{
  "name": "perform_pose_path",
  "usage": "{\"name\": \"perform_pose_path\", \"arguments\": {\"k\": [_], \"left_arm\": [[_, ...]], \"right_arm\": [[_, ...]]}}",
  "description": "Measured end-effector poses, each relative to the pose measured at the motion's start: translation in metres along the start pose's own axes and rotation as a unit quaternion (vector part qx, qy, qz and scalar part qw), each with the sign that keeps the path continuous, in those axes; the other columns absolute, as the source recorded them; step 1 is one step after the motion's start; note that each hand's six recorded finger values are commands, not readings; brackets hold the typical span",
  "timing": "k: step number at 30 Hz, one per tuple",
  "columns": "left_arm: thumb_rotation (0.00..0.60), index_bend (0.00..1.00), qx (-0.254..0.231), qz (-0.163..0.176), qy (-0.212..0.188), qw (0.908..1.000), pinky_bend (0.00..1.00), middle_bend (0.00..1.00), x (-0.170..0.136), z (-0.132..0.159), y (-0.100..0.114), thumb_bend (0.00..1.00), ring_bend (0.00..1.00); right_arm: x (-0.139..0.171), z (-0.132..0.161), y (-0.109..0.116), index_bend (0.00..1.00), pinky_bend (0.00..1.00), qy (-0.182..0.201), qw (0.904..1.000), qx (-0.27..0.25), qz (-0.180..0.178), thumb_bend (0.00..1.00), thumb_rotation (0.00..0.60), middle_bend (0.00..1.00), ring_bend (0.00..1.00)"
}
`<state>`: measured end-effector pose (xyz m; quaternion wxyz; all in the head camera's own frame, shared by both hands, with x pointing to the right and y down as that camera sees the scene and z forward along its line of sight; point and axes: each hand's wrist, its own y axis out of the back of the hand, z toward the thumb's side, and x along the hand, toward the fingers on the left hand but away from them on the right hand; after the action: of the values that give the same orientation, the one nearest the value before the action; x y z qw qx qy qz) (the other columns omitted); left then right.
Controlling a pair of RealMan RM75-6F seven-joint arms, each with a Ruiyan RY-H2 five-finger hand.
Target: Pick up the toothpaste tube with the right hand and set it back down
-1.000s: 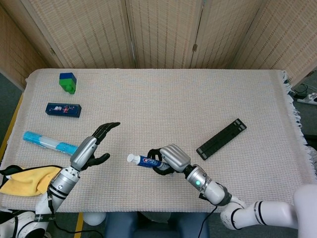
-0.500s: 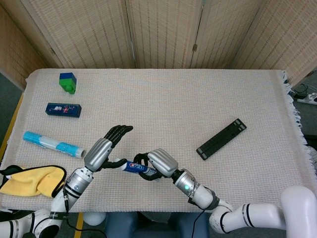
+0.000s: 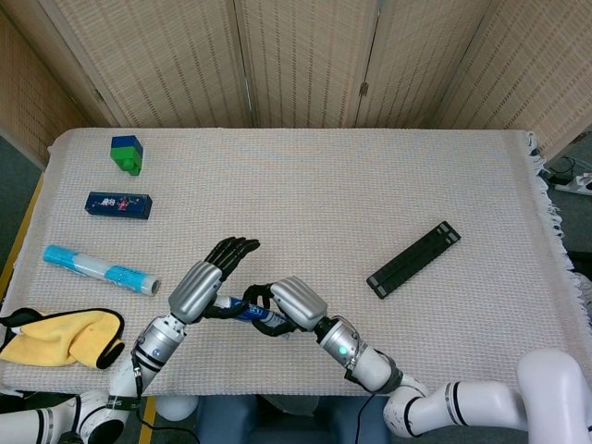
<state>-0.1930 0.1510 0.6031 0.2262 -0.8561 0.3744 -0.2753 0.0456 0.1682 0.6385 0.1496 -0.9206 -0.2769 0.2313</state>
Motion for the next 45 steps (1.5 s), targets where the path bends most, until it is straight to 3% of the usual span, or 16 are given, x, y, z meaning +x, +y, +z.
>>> {"name": "perform_pose_path", "arguments": {"k": [12, 19, 25, 31, 34, 37, 40, 41, 43, 45], "left_arm": [[0.000, 0.05, 0.010, 0.004, 0.001, 0.9999, 0.00, 0.10, 0.002, 0.002, -0.010, 0.13, 0.05], [0.000, 0.04, 0.023, 0.009, 0.009, 0.9997, 0.00, 0.10, 0.001, -0.003, -0.006, 0.14, 0.05], [0.000, 0.04, 0.034, 0.019, 0.019, 0.9991, 0.00, 0.10, -0.004, -0.012, 0.009, 0.14, 0.05], [0.000, 0.04, 0.047, 0.030, 0.032, 0.9979, 0.00, 0.10, -0.012, -0.022, 0.024, 0.14, 0.05], [0.000, 0.04, 0.055, 0.032, 0.039, 0.9972, 0.00, 0.10, -0.017, -0.027, 0.029, 0.14, 0.05], [0.000, 0.04, 0.068, 0.026, 0.047, 0.9963, 0.00, 0.10, -0.020, -0.032, 0.030, 0.14, 0.05], [0.000, 0.04, 0.077, 0.022, 0.056, 0.9952, 0.00, 0.10, -0.022, -0.037, 0.032, 0.14, 0.05], [0.000, 0.04, 0.080, 0.022, 0.059, 0.9948, 0.00, 0.10, -0.023, -0.039, 0.032, 0.14, 0.06], [0.000, 0.04, 0.085, 0.022, 0.065, 0.9940, 0.00, 0.10, -0.024, -0.042, 0.033, 0.14, 0.06], [0.000, 0.04, 0.088, 0.023, 0.074, 0.9931, 0.00, 0.10, -0.026, -0.047, 0.035, 0.14, 0.06]], "right_arm": [[-0.005, 0.007, -0.005, 0.78, 0.68, 0.001, 0.9991, -0.034, -0.024, 0.84, 0.600, 0.69, 0.73], [-0.004, 0.002, -0.004, 0.78, 0.68, -0.006, 0.9997, -0.018, -0.018, 0.84, 0.600, 0.69, 0.72], [0.003, -0.012, 0.007, 0.78, 0.68, -0.027, 0.9985, 0.047, 0.006, 0.84, 0.600, 0.69, 0.72], [0.009, -0.034, 0.022, 0.73, 0.62, -0.069, 0.9845, 0.156, 0.042, 0.84, 0.600, 0.66, 0.68], [0.011, -0.045, 0.028, 0.68, 0.58, -0.094, 0.9708, 0.212, 0.061, 0.84, 0.600, 0.62, 0.64], [0.013, -0.057, 0.031, 0.55, 0.49, -0.123, 0.9582, 0.245, 0.082, 0.84, 0.600, 0.57, 0.56], [0.014, -0.066, 0.029, 0.30, 0.40, -0.145, 0.9459, 0.271, 0.104, 0.84, 0.600, 0.47, 0.48], [0.015, -0.069, 0.027, 0.17, 0.35, -0.152, 0.9409, 0.281, 0.113, 0.83, 0.600, 0.39, 0.44], [0.015, -0.072, 0.025, 0.02, 0.24, -0.160, 0.9358, 0.288, 0.126, 0.81, 0.600, 0.19, 0.31], [0.016, -0.074, 0.021, 0.00, 0.12, -0.167, 0.9341, 0.286, 0.134, 0.75, 0.600, 0.02, 0.14]]}}
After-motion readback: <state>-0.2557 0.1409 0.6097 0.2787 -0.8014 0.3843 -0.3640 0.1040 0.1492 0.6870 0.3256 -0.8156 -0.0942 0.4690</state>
